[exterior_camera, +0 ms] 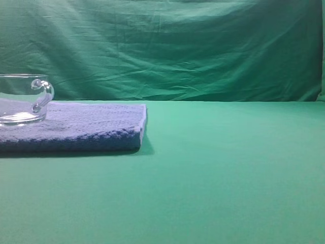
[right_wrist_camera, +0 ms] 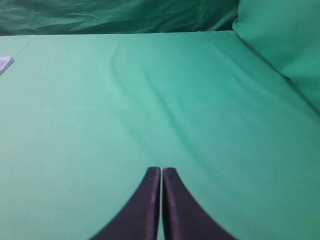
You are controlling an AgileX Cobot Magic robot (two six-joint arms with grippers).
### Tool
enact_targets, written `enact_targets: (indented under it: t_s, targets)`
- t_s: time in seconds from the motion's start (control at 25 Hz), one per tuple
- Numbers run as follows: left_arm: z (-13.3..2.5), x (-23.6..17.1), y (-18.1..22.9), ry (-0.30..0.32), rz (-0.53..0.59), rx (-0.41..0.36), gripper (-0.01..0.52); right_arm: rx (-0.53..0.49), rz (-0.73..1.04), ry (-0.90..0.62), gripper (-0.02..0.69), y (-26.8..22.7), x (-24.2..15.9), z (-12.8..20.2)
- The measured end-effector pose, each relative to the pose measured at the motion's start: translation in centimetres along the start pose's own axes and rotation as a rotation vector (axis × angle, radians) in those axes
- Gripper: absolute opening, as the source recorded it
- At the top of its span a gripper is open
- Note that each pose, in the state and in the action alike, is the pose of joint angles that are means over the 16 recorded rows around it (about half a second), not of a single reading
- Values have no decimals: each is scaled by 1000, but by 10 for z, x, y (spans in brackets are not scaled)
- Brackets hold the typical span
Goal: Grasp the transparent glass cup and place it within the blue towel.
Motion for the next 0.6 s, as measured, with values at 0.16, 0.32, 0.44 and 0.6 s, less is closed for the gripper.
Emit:
enact_targets:
  t_s: [0.16, 0.32, 0.44, 0.6]
  targets:
    - [0, 0, 0, 0, 0, 0, 0, 0, 1, 0, 0, 0, 0, 0]
    - [0, 0, 0, 0, 0, 0, 0, 0, 1, 0, 0, 0, 0, 0]
    - [0, 0, 0, 0, 0, 0, 0, 0, 1, 0, 0, 0, 0, 0]
    - [0, 0, 0, 0, 0, 0, 0, 0, 1, -1, 0, 0, 0, 0]
Point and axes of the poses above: a point on each arm's last joint axis where the gripper is mounted, y pointing out along that axis toward the gripper, z along the wrist's bending axis when the last joint is at zero, x = y × z, the point moved 5 cm from there along y, pointing out along that axis toward the gripper, and after that the axes turned 15 degrees about -y, right-handed, at the moved point
